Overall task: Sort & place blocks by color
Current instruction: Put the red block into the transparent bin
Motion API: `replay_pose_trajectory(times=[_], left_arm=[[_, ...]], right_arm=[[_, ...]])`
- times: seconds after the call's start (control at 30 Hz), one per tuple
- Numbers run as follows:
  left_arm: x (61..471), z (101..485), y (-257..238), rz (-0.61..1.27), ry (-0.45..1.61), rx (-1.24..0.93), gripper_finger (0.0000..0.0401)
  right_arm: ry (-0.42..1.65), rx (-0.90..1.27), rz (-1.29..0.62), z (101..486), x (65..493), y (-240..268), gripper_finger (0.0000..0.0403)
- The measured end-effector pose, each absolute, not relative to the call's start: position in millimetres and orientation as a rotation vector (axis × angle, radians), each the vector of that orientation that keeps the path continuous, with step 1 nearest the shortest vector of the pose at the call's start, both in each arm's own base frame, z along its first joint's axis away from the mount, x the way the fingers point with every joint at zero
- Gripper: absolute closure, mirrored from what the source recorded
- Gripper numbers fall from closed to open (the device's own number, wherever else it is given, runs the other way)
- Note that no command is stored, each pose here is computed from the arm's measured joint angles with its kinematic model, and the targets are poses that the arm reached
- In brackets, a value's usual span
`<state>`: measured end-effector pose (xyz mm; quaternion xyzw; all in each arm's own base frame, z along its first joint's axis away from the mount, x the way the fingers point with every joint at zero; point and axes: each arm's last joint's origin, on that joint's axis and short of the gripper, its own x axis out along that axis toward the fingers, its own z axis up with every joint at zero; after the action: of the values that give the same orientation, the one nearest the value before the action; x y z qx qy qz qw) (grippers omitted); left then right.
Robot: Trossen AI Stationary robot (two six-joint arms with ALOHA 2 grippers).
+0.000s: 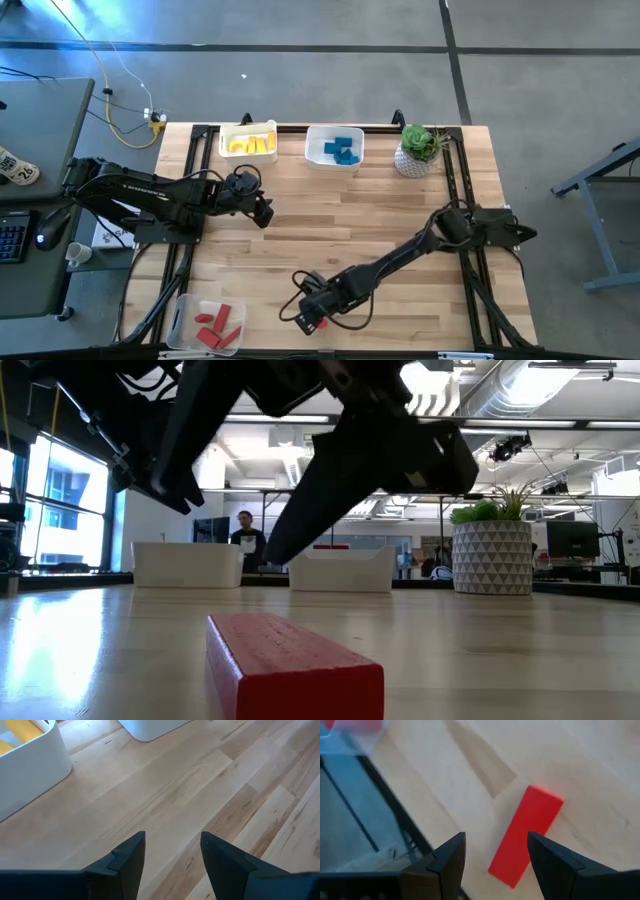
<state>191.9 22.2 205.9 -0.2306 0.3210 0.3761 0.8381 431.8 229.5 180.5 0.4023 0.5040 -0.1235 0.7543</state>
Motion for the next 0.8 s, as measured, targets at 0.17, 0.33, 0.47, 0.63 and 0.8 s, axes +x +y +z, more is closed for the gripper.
replay_pose_trajectory(times=[0.17,0.33,0.47,0.63,0.8], left_arm=[[191.8,205.8,22.2,0.796,0.679,-0.488,0.0221],[191.8,205.8,22.1,0.796,0.680,-0.488,0.0221],[191.6,205.6,22.1,0.796,0.683,-0.487,0.0221],[191.5,205.6,22.1,0.796,0.684,-0.486,0.0221],[191.5,205.5,22.1,0.796,0.685,-0.486,0.0221]], right_arm=[[1.119,0.863,-0.325,167.1,431.9,229.2,0.0203],[1.148,0.863,-0.377,159.1,429.8,228.3,0.0203],[1.136,0.863,-0.419,158.5,428.6,227.0,0.0203],[1.120,0.885,-0.415,155.9,430.6,229.2,0.0203],[1.133,0.894,-0.418,143.9,432.7,231.8,0.0203]])
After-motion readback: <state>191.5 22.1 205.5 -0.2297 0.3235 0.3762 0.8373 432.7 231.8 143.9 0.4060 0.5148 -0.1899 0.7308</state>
